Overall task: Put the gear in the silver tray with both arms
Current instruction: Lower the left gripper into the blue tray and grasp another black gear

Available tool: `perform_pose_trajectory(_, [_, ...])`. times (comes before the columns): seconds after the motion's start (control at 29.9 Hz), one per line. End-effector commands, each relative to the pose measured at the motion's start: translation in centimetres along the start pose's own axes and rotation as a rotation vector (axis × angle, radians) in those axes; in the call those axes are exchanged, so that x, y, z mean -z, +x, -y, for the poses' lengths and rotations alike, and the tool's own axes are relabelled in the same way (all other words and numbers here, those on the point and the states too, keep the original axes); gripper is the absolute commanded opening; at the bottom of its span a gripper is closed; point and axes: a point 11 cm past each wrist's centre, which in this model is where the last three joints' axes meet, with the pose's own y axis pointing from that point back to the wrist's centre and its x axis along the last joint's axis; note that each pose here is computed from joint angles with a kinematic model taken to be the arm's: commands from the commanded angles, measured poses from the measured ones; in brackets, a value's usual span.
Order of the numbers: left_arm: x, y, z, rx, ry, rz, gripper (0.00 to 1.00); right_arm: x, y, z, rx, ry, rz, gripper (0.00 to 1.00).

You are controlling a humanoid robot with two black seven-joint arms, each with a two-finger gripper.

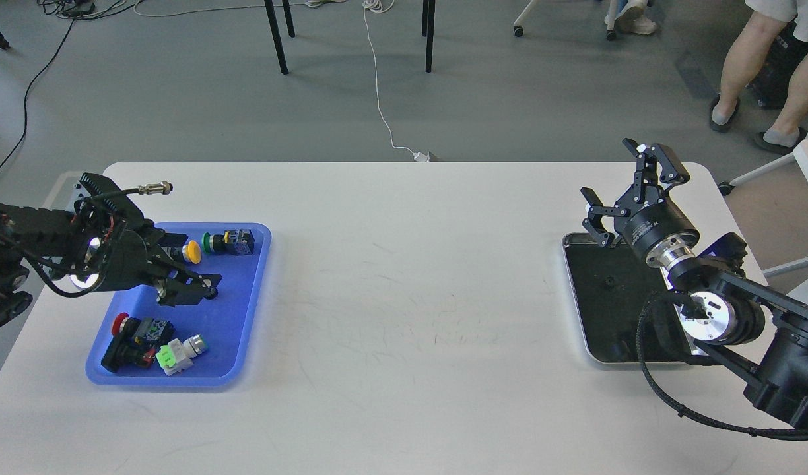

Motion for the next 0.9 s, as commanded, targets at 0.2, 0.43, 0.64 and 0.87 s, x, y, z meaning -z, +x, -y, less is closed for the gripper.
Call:
perform_pose_trajectory(0.2, [-1.2, -0.9, 3.1, 0.03, -0.032, -0.016, 0.68, -0.2, -0.1, -0.1, 0.004, -0.007, -0.004, 0.99])
perform_pose_trajectory(0.43, [-0.4, -1.6, 3.4, 0.047, -0.01, -0.035, 0.57, -0.3, 0.0, -0.2, 0.003, -0.009, -0.007, 0.99])
perform_pose_trajectory(0.64, [-0.3, -1.8, 3.6, 0.048, -0.006, -0.039, 0.54, -0.3, 0.0, -0.2, 0.005, -0.01, -0.011, 0.99])
perform_pose_trajectory(0.87, [-0.5, -1.8, 4.2, 0.047, -0.01, -0.044, 0.54, -0.3, 0.0, -0.2, 0.006, -0.011, -0.013, 0.99])
